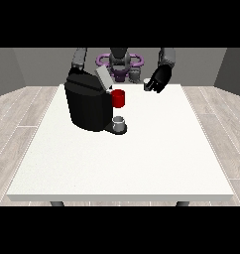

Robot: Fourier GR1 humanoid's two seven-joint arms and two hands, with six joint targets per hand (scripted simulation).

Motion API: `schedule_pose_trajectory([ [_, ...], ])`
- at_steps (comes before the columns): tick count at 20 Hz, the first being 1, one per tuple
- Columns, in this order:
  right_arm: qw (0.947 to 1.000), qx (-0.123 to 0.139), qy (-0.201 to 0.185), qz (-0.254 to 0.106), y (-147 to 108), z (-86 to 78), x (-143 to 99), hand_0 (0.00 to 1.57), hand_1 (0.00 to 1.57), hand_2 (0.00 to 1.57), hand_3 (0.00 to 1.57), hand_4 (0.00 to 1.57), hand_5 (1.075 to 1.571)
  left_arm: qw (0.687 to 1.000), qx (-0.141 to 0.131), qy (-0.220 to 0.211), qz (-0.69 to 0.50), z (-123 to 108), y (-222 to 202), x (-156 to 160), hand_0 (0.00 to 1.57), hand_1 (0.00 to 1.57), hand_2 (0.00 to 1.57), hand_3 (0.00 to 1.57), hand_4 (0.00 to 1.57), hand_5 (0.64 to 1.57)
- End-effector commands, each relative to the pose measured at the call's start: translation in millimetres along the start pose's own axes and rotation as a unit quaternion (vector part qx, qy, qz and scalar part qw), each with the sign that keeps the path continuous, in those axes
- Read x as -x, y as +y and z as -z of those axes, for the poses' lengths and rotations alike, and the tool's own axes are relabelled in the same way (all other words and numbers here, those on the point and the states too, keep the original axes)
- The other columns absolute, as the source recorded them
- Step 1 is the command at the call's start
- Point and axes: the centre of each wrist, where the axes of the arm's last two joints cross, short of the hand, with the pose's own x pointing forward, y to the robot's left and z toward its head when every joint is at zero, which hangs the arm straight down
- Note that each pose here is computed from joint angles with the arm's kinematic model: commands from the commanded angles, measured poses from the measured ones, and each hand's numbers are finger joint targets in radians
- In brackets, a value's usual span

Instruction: Insert the coffee pod into the coffee machine and close the lid

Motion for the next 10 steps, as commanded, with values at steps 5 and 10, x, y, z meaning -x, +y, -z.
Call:
schedule_pose_trajectory([
  [5,0.9996,0.002,-0.022,0.018,6,11.4,-17,0.00,0.00,0.00,0.00,0.00,1.571,0.999,-0.009,-0.041,0.011,20,50,-65,1.34,1.34,1.37,1.35,0.56,1.571],
  [10,0.9994,0.013,-0.031,0.013,-15,20.6,-33,0.00,0.00,0.00,0.00,0.00,1.571,0.998,-0.041,-0.026,-0.033,17,88,-74,1.22,1.22,1.27,1.29,0.51,1.571],
])
